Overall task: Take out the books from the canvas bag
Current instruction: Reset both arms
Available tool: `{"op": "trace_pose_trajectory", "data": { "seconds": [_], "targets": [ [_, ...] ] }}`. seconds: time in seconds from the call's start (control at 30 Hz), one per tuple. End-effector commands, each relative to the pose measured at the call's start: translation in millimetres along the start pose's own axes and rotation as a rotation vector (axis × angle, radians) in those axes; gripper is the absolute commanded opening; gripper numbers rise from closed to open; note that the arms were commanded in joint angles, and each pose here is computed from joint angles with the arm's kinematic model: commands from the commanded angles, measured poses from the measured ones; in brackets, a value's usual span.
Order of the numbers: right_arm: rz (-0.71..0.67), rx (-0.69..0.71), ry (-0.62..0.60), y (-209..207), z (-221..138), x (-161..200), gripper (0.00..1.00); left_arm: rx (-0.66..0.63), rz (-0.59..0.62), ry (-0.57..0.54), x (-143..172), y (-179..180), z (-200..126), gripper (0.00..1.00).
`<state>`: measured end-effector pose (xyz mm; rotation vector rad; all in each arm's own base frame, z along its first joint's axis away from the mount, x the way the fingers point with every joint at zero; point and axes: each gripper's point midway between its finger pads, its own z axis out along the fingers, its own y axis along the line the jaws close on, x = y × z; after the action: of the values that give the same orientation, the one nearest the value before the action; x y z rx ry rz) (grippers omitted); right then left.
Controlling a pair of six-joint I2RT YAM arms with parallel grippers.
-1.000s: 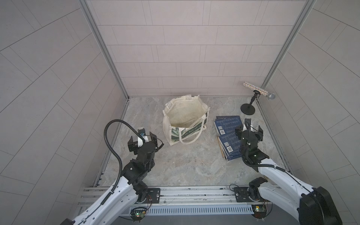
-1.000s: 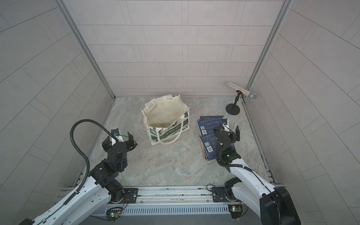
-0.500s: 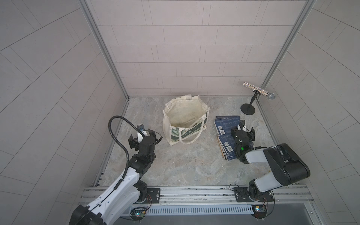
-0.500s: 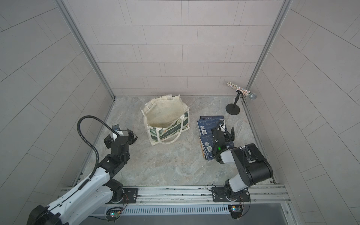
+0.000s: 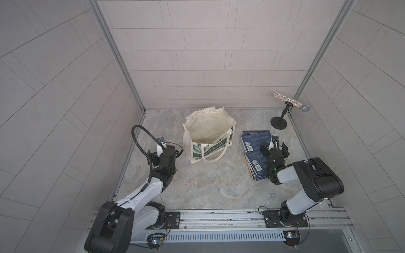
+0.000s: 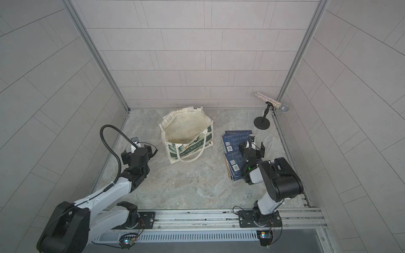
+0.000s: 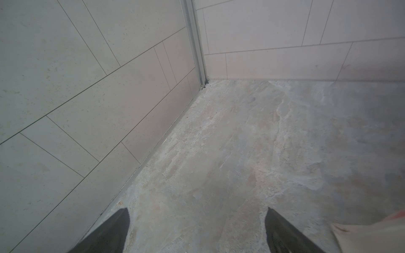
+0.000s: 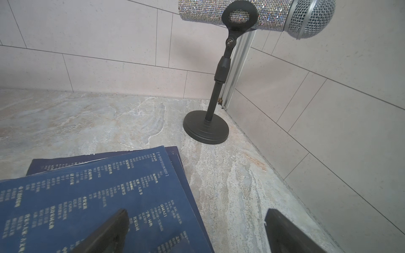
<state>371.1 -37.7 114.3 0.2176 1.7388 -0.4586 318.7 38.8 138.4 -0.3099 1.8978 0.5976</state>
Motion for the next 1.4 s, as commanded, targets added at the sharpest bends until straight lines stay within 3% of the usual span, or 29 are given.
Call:
{"op": "trace_pose_trajectory", "data": {
  "seconds": [0.0, 0.23, 0.33, 0.47, 0.7, 1.0, 1.37],
  "targets": [
    [-0.035, -0.012, 0.014, 2, -3, 8, 1.00, -0.008, 0.022, -0.006, -3, -5, 16, 1.00],
    [-0.023, -0.013, 0.027, 0, 1, 8, 1.00, 0.057, 0.030, -0.007, -6, -29, 45, 1.00],
    [0.000, -0.028, 0.051, -3, 6, 11, 1.00, 0.044, -0.056, 0.014, 5, -23, 60, 1.00],
    [0.023, -0.048, 0.080, -5, 12, 13, 1.00, 0.164, -0.065, 0.048, 14, -38, 72, 1.00],
    [0.022, -0.035, 0.104, -5, 17, 15, 1.00, 0.177, -0.079, 0.058, 22, -38, 77, 1.00],
    [0.022, -0.036, 0.102, -6, 16, 15, 1.00, 0.202, -0.095, -0.036, 16, -41, 73, 1.00],
    [0.025, -0.037, 0.101, -5, 16, 14, 1.00, 0.181, -0.086, -0.035, 15, -40, 71, 1.00]
  ]
}}
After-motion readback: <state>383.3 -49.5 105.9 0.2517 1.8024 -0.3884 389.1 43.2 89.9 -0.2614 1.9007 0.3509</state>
